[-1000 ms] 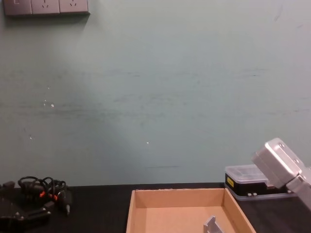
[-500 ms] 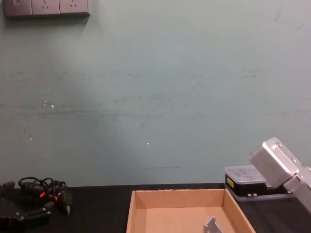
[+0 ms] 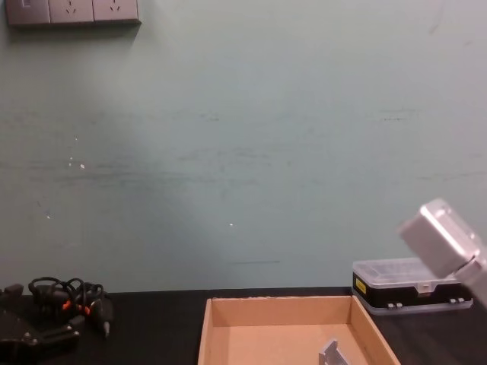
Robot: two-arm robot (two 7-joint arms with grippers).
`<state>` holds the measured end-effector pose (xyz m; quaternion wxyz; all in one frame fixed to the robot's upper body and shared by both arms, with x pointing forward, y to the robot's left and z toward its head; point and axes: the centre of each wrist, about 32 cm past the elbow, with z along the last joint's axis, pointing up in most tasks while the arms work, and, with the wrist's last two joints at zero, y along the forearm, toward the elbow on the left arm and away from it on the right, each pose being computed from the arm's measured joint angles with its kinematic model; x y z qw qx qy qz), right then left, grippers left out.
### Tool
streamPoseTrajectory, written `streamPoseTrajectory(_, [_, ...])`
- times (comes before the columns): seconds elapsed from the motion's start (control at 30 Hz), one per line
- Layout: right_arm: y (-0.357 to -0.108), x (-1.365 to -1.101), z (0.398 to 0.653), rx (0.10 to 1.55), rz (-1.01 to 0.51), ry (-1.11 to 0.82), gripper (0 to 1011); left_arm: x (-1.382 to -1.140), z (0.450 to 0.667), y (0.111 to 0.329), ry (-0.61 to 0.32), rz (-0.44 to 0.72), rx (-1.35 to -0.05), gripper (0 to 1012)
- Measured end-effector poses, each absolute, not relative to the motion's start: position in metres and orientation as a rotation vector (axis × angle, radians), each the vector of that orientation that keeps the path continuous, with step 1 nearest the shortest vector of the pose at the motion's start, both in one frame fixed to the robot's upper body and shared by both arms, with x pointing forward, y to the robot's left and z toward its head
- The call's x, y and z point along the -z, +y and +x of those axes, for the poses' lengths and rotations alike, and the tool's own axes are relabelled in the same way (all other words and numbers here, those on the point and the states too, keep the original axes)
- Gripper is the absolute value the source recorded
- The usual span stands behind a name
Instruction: Use one hand to pick up the angle iron from the table and place it into the box.
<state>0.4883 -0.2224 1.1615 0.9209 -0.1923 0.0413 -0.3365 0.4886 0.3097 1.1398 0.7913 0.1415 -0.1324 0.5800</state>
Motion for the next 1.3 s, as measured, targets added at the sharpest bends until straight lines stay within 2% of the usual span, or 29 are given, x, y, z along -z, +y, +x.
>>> streamPoseTrajectory(0.33, [-0.228,-1.199,0.485,0.723,-0.361,0.002,450,-1.140,0.489,0.310,-0.285,0.304,-1.248,1000])
streamPoseTrajectory(0.57, [-0.225,-1.220,0.502,0.745,-0.351,-0.044,450,-1.140,0.489,0.310,-0.285,0.305,-1.248,1000])
streamPoseTrajectory(0.93, [-0.200,-1.219,0.541,0.727,-0.389,-0.033,450,-1.140,0.489,0.310,-0.285,0.304,-1.248,1000])
streamPoseTrajectory(1.3, [-0.185,-1.212,0.566,0.719,-0.424,-0.008,450,-1.140,0.489,0.310,-0.285,0.304,-1.248,1000])
